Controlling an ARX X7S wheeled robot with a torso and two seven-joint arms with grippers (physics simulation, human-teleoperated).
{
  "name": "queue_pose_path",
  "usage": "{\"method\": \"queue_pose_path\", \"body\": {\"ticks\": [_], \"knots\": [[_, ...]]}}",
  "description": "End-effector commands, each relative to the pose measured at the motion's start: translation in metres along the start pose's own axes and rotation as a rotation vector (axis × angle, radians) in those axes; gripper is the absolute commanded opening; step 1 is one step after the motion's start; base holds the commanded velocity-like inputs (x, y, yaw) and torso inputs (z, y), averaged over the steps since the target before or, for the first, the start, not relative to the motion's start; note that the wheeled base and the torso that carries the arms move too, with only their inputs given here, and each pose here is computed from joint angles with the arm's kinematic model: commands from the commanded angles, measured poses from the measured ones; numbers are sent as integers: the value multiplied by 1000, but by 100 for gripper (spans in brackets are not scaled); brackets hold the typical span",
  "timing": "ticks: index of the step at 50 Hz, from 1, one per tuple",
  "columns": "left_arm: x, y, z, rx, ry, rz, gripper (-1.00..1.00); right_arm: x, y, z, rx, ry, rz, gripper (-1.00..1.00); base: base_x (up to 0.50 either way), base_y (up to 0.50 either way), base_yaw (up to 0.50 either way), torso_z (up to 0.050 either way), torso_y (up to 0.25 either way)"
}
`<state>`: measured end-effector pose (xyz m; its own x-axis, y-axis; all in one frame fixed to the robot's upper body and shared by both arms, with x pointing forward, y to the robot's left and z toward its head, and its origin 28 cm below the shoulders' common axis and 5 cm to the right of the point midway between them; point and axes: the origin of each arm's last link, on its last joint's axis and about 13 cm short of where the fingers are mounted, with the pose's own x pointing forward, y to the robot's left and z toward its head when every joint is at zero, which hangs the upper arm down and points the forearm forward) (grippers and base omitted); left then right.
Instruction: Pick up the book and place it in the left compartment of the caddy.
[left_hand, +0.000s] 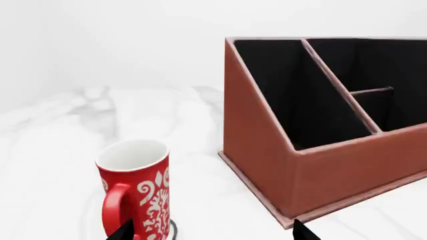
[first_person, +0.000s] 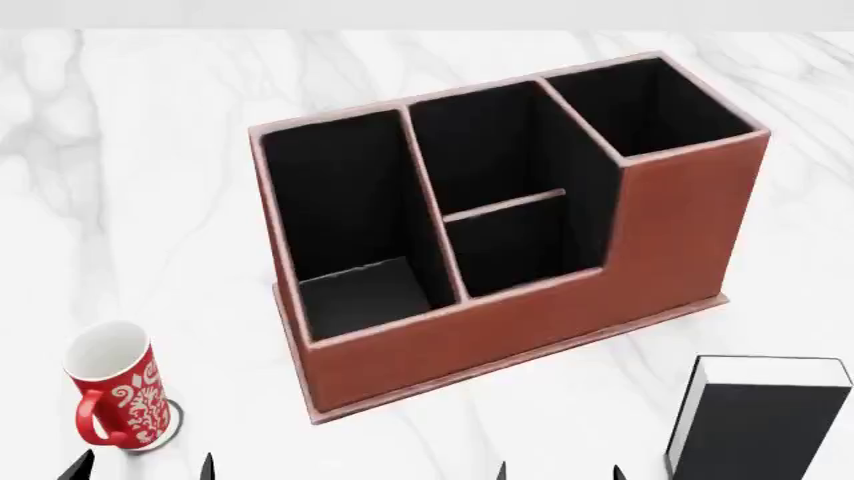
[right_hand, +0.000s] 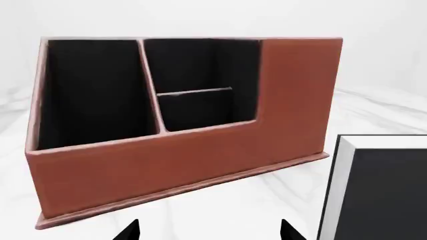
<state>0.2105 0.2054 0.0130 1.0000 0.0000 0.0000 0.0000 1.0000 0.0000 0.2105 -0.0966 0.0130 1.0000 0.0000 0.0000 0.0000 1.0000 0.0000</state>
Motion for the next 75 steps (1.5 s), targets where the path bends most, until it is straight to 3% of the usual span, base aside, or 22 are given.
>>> {"method": "queue_pose_path", "body": {"ticks": [1, 8, 26, 35, 46, 63, 75], "knots": [[-1, 0, -1, -39, 21, -22, 100, 0, 1, 0, -8, 4, 2, 100, 0, 0, 0, 0, 0], [0, 1, -3, -4, 72, -14, 100, -1, 0, 0, -2, 7, -11, 100, 0, 0, 0, 0, 0], [-3, 1, 1, 55, 54, 15, 100, -5, -1, 3, 18, 7, -27, 100, 0, 0, 0, 0, 0], [-10, -1, 32, 112, -46, 19, 100, -7, -4, 24, 27, -45, -47, 100, 0, 0, 0, 0, 0], [-21, -2, 72, 108, -159, 3, 100, -13, -7, 59, 17, -142, -43, 100, 0, 0, 0, 0, 0], [-35, -1, 111, 90, -256, 1, 100, -27, -2, 107, 15, -275, -3, 100, 0, 0, 0, 0, 0], [-42, 0, 126, 96, -296, 1, 100, -30, -3, 119, -12, -299, -15, 100, 0, 0, 0, 0, 0]]}}
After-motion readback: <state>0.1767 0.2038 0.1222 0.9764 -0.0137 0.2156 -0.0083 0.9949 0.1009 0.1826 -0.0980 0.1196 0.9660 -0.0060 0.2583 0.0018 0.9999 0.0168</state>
